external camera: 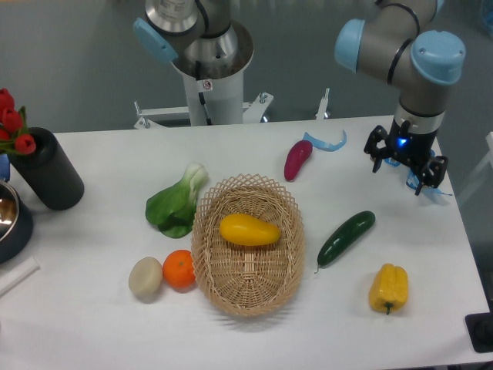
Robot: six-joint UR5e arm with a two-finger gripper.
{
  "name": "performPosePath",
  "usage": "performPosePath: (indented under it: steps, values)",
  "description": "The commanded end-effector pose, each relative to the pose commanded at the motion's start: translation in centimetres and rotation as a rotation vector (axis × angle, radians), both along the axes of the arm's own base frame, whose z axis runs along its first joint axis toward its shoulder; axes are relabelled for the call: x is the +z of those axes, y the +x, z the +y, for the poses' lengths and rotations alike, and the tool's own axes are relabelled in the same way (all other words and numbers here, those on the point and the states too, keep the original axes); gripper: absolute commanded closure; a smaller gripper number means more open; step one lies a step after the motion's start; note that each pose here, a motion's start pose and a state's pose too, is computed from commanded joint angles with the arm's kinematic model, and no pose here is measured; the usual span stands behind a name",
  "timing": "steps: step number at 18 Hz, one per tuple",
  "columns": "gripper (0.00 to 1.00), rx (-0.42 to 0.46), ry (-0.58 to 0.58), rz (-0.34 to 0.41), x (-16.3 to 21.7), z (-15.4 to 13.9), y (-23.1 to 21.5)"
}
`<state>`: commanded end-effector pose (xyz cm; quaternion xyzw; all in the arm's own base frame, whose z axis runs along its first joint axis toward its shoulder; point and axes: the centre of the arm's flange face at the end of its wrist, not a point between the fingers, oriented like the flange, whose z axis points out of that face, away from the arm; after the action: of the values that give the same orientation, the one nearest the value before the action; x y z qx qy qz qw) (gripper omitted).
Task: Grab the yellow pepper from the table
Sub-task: 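Move the open gripper down toward the yellow bell pepper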
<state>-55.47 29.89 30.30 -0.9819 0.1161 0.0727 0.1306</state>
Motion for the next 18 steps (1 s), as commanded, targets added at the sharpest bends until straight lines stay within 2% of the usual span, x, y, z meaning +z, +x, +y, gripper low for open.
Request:
performPosePath:
  steps: [2, 5, 8, 10, 16, 18]
  values:
    - [0.00, 0.029, 0.001, -0.024, -1.4, 0.9, -1.2]
    - [0.00, -0.021, -0.009, -0.054, -4.8, 5.1, -2.3]
    - [0.00, 0.083, 0.003, -0.086, -5.5, 6.5, -3.1]
    - [0.00, 0.105, 0.004, -0.103, -6.6, 8.0, -3.5]
    - [0.00, 0.140, 0.008, -0.110, -7.8, 9.1, -5.3]
    - [0.00, 0.178, 0.013, -0.117, -8.0, 9.3, -5.8]
